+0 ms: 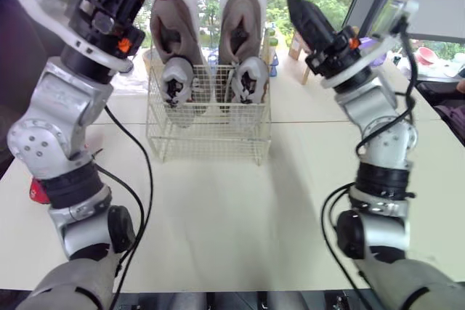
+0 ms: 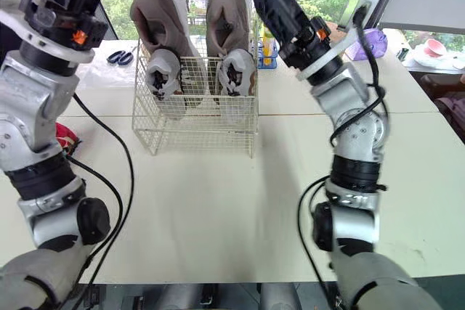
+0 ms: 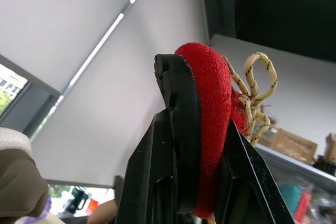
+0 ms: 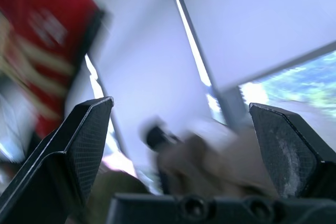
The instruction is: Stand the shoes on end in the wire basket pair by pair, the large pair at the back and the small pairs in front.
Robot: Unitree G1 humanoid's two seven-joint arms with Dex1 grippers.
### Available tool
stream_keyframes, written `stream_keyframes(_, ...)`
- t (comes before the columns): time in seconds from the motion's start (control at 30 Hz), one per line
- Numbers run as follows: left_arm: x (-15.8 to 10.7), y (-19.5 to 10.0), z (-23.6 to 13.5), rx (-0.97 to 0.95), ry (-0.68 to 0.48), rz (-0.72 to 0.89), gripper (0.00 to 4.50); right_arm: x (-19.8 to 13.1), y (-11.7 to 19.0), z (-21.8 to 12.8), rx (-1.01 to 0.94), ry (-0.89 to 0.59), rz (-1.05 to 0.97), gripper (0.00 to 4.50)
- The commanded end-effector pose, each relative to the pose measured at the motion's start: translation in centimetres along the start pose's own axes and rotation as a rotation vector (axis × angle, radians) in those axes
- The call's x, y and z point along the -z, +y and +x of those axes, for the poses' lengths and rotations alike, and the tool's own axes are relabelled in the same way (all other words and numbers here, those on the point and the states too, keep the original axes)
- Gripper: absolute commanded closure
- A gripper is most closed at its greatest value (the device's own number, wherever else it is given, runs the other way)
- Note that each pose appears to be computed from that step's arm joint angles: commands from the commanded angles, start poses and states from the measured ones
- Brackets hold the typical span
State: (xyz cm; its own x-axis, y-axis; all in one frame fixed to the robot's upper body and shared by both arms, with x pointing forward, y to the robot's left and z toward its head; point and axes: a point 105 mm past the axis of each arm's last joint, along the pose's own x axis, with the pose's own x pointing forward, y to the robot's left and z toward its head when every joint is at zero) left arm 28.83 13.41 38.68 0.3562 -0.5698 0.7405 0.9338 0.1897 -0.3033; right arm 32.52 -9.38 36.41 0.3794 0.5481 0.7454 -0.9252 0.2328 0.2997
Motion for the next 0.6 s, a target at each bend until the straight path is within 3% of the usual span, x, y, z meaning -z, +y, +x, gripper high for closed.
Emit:
stream_keyframes(0.03, -0.4, -0.2, 0.2, 0.019, -0.042, 0.034, 4.29, -0.9, 2.5, 1.1, -0.053, -0.068, 0.102, 0.03)
stream_keyframes(0.3, 2.8, 1.4, 0.1, 0.006, 0.066, 0.031, 4.29, -0.1, 4.4, 2.4, -0.095, -0.068, 0.175, 0.03)
stream_keyframes(0.53, 3.3, 2.6, -0.4, -0.039, 0.068, 0.02, 4.29, -0.2, 4.7, 2.5, -0.103, -0.074, 0.174, 0.03)
stream_keyframes(0.6, 3.3, 2.5, -0.4, -0.038, 0.069, 0.023, 4.29, -0.1, 4.7, 2.4, -0.104, -0.07, 0.171, 0.89)
